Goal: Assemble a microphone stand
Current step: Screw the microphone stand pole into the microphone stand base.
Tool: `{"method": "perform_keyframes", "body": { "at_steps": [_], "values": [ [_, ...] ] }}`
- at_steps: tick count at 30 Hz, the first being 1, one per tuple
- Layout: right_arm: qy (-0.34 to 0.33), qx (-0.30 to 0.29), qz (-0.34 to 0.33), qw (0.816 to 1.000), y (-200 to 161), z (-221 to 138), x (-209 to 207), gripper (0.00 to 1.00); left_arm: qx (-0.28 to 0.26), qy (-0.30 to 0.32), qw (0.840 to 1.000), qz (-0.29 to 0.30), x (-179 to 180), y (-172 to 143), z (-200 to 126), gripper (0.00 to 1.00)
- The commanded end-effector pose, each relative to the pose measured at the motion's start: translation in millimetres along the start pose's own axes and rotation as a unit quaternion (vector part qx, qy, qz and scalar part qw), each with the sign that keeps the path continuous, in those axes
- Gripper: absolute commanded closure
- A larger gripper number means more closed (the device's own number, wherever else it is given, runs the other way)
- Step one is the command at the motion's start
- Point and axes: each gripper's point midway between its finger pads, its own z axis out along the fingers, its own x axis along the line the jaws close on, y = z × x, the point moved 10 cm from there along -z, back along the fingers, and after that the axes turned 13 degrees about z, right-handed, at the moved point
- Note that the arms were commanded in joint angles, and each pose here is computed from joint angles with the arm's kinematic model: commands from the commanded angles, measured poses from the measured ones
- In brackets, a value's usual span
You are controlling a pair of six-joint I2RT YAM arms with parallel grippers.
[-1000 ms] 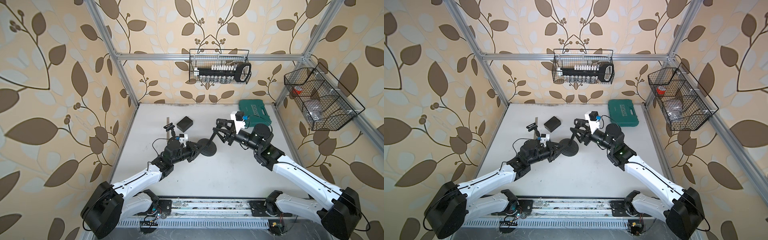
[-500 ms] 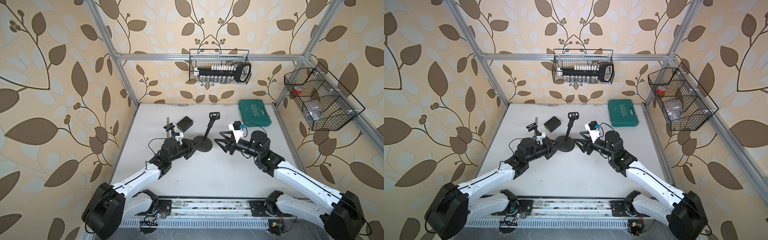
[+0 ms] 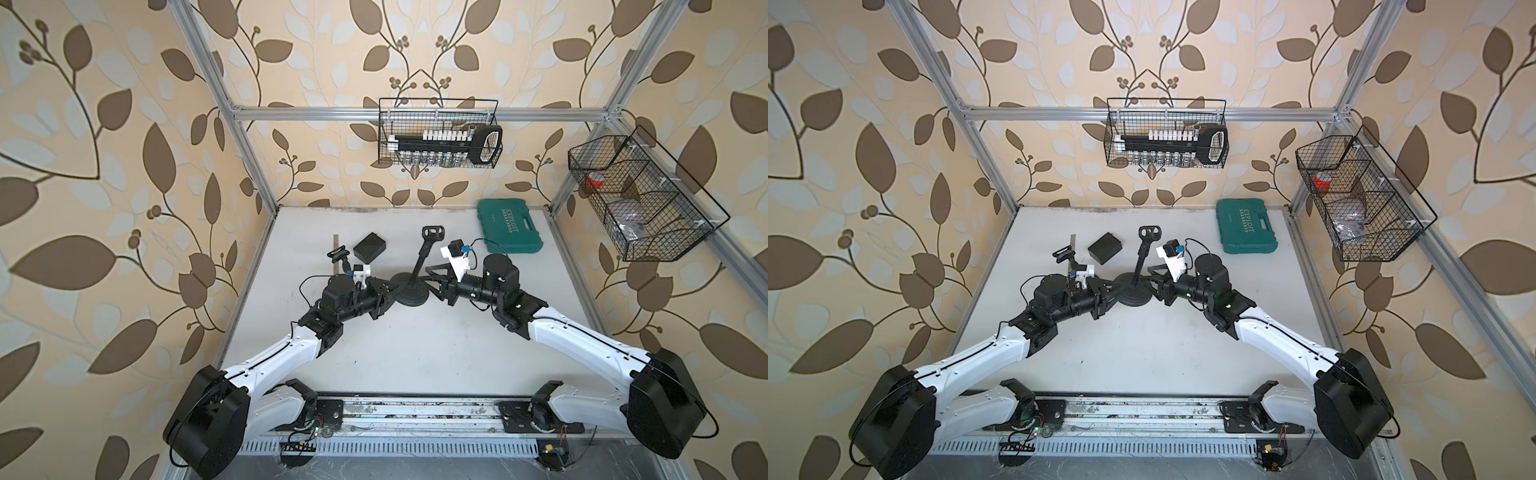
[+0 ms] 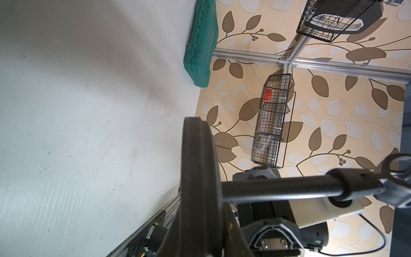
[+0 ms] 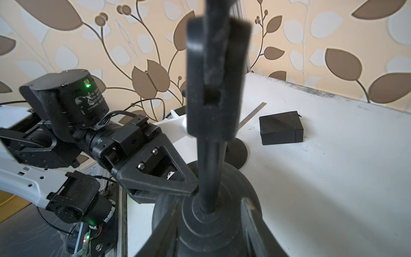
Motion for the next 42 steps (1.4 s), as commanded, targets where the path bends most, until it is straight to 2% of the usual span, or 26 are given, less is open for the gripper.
{"method": "perform_keyframes", "body": {
  "at_steps": [1,20,27,31,36,42],
  "values": [
    [0.027,-0.024,-0.008,0.999,15,5,9,0.58,-0.002,-0.094,0.994,0.057,-46,7,-4,1.00],
    [0.040,-0.031,0.003,0.999,8,27,11,0.72,-0.004,-0.093,0.994,0.057,-42,8,-1,1.00],
    [0.024,-0.032,0.012,0.999,-3,33,8,0.88,-0.014,-0.098,0.994,0.056,-40,8,-2,1.00],
    [0.009,-0.038,0.016,0.999,-8,34,6,1.00,-0.019,-0.101,0.993,0.061,-42,9,-3,1.00],
    [-0.049,-0.053,0.029,0.997,-19,32,6,1.00,-0.029,-0.102,0.992,0.066,-44,10,-5,1.00],
    [-0.182,-0.061,0.046,0.980,-38,32,15,1.00,-0.034,-0.097,0.992,0.070,-43,11,-5,1.00]
  ]
}}
